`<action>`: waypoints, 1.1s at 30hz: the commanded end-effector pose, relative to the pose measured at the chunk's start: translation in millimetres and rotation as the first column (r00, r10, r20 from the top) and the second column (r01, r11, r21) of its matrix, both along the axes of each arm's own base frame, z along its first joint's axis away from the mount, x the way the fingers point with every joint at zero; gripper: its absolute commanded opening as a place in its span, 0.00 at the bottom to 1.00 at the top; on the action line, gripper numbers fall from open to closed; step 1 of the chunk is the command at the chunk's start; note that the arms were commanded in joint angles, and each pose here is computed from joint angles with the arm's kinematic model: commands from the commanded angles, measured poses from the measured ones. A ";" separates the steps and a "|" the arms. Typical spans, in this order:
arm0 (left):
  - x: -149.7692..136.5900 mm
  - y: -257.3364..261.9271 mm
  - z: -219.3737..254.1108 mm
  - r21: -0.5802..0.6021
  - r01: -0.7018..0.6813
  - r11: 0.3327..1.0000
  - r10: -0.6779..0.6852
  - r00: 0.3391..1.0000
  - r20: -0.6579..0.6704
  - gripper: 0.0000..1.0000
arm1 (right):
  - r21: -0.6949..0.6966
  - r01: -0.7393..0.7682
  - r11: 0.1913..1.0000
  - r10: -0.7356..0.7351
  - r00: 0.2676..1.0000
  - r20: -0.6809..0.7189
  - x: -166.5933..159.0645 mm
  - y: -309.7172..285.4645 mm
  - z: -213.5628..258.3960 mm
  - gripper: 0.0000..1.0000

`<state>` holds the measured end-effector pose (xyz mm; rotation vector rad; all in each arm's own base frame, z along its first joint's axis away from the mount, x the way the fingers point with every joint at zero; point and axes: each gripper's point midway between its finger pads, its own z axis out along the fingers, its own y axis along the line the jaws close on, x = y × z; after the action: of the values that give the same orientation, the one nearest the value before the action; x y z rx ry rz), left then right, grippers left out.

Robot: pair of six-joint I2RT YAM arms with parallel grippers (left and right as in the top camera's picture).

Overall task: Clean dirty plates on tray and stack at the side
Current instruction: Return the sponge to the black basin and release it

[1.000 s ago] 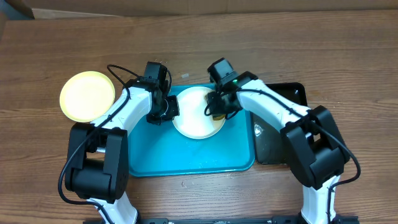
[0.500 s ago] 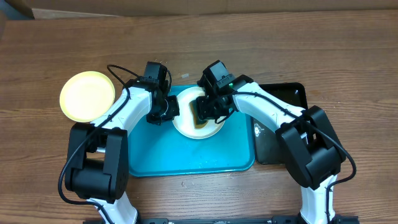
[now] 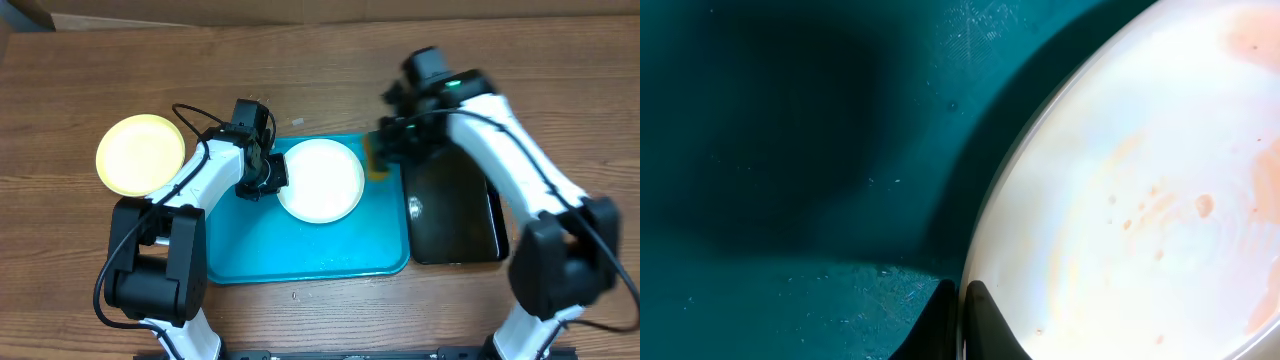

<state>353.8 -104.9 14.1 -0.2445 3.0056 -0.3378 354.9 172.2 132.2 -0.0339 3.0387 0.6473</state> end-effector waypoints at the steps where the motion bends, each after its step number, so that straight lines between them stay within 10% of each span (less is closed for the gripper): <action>1: 0.3 -3.3 -1.8 0.001 0.026 1.000 -0.026 1.000 0.000 0.05 | -0.225 0.097 0.970 -0.088 0.995 0.049 7.6 -68.0 4.8 0.04; 19: 0.3 -3.2 -1.8 0.002 0.026 1.000 -0.026 1.000 0.000 0.09 | -0.403 0.178 0.898 -0.219 0.974 -0.058 -30.3 -140.8 -87.3 0.04; 24: 0.3 -3.2 -1.8 0.002 0.026 1.000 -0.026 1.000 0.000 0.10 | -0.402 0.179 0.898 -0.219 0.974 -0.056 -29.6 -140.9 -87.0 0.71; 33: 0.4 -3.1 -1.8 0.002 0.026 1.000 -0.026 1.000 0.000 0.22 | -0.373 0.321 0.870 -0.332 0.943 0.037 5.1 -170.5 -47.1 0.84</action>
<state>353.5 -104.8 14.0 -0.2448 3.0067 -0.3369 333.0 24.1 59.7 0.3460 3.1522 0.0244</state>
